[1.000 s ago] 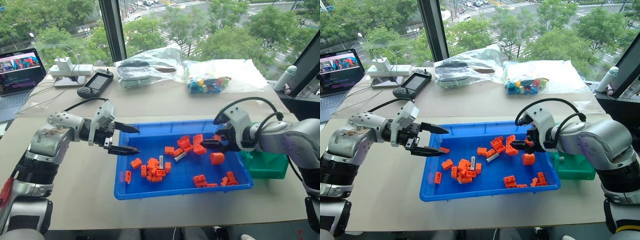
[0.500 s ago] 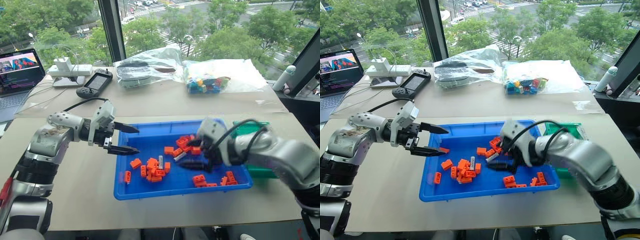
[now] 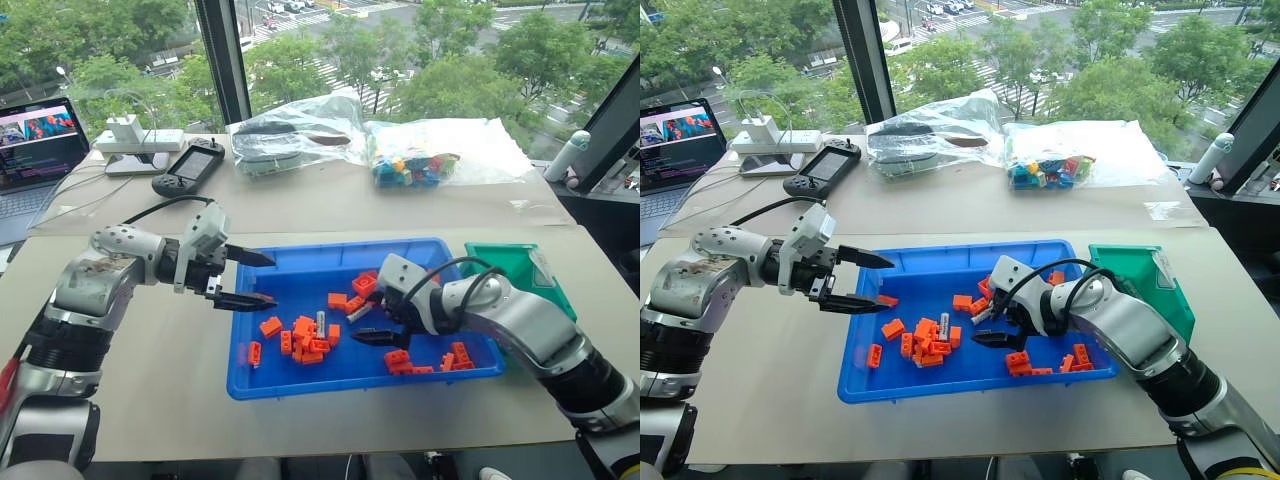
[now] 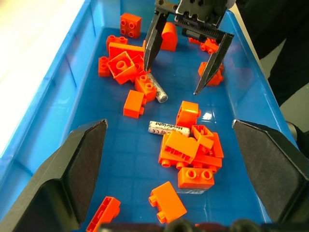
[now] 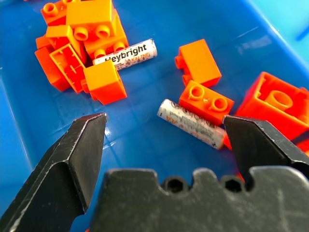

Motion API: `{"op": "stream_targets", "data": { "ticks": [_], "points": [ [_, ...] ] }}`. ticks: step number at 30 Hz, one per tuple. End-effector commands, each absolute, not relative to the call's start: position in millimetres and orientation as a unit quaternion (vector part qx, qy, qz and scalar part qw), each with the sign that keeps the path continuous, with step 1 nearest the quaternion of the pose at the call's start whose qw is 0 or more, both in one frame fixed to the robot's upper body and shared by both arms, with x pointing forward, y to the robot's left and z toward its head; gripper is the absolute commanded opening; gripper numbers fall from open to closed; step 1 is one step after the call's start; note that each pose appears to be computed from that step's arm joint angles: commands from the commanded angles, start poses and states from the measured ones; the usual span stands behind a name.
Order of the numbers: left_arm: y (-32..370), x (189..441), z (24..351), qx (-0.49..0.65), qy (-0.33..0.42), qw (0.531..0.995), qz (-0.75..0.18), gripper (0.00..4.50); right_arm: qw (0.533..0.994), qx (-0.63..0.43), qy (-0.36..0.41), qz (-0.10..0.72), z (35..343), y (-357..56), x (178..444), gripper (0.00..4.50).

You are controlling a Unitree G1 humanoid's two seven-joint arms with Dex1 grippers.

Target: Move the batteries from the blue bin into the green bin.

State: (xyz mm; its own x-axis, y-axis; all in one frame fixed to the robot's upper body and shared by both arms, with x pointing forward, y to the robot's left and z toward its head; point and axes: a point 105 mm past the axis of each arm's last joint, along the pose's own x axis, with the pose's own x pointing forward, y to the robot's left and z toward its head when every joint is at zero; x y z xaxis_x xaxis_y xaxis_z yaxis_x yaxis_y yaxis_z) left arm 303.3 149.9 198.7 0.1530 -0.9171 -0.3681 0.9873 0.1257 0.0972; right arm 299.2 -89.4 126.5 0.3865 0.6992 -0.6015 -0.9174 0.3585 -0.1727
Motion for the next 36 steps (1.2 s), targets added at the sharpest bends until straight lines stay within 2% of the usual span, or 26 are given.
{"op": "stream_targets", "data": {
  "ticks": [1, 8, 9, 10, 21, 22, 26, 29, 31, 32, 36],
  "points": [
    [153.9, 301.9, 210.4, 0.172, 0.091, 0.753, -0.629, 4.50, 0.789, -0.257, 0.210, 0.518, 123.3, -85.9, 300.0, 4.47],
    [155.6, 301.4, 208.8, 0.178, 0.091, 0.755, -0.624, 4.50, 0.786, -0.252, 0.224, 0.517, 114.0, -85.2, 300.5, 4.47],
    [155.7, 301.5, 208.7, 0.178, 0.091, 0.756, -0.624, 4.50, 0.788, -0.250, 0.224, 0.517, 113.8, -84.5, 301.0, 4.23],
    [155.8, 301.4, 208.4, 0.178, 0.091, 0.756, -0.624, 4.50, 0.789, -0.248, 0.223, 0.516, 113.9, -84.0, 301.6, 4.23],
    [154.7, 301.8, 208.1, 0.180, 0.092, 0.753, -0.627, 4.50, 0.789, -0.261, 0.227, 0.507, 114.6, -93.0, 302.1, 0.49],
    [154.5, 301.6, 207.7, 0.179, 0.093, 0.752, -0.627, 4.50, 0.790, -0.260, 0.225, 0.508, 117.3, -94.0, 301.6, 0.26],
    [152.3, 302.0, 206.2, 0.178, 0.094, 0.749, -0.631, 4.50, 0.796, -0.264, 0.194, 0.510, 142.7, -97.0, 300.9, 0.26],
    [150.7, 303.1, 206.4, 0.176, 0.093, 0.748, -0.633, 4.50, 0.821, -0.241, 0.155, 0.494, 183.9, -106.2, 305.7, 0.26],
    [149.3, 302.8, 204.7, 0.171, 0.095, 0.745, -0.637, 4.50, 0.856, -0.211, 0.122, 0.455, 232.2, -135.5, 311.1, 0.26],
    [149.0, 302.7, 204.1, 0.170, 0.096, 0.744, -0.639, 4.50, 0.868, -0.196, 0.111, 0.442, 246.9, -144.8, 311.7, 0.26],
    [147.9, 304.7, 203.7, 0.168, 0.093, 0.744, -0.640, 4.50, 0.905, -0.235, 0.130, 0.329, 267.9, -206.5, 319.7, 0.26]
  ]
}}
